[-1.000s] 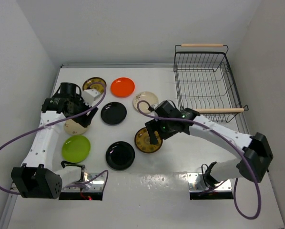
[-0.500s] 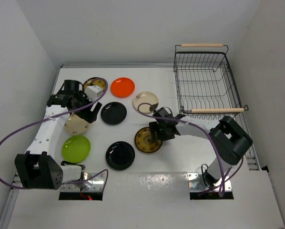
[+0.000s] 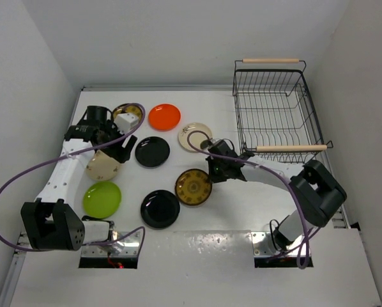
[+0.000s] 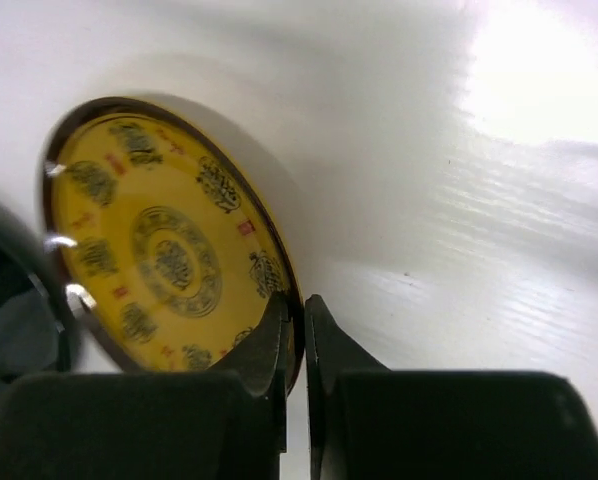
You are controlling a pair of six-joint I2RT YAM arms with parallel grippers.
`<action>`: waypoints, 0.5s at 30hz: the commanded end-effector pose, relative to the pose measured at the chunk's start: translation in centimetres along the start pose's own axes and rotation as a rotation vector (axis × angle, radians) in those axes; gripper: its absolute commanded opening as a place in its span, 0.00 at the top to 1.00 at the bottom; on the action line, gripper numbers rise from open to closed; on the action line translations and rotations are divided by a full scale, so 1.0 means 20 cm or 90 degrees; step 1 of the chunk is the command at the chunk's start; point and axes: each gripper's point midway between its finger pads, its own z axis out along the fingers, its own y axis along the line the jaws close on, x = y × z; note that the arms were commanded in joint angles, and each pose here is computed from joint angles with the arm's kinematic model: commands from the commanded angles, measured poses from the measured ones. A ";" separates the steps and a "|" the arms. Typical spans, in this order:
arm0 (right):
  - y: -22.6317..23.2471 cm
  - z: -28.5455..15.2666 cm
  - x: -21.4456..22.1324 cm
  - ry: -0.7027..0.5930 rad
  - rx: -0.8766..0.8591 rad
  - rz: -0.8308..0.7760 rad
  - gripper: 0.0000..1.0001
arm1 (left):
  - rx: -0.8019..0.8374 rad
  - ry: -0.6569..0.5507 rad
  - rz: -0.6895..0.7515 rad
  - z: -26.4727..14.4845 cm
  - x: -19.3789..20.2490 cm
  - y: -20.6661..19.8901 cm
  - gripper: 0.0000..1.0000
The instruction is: Load the plates into the dish rack
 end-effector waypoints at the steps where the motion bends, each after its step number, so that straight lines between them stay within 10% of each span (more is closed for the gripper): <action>1: -0.01 -0.13 -0.17 -0.062 0.039 -0.071 1.00 | -0.007 -0.021 0.013 0.00 -0.07 0.03 0.20; 8: 0.19 -0.70 -0.87 -0.274 -0.002 -0.162 1.00 | -0.014 -0.040 0.038 0.01 -0.17 0.07 0.20; 15: -0.41 -1.25 -1.41 -0.395 0.276 -0.124 1.00 | 0.014 -0.037 0.080 0.12 -0.29 0.04 0.20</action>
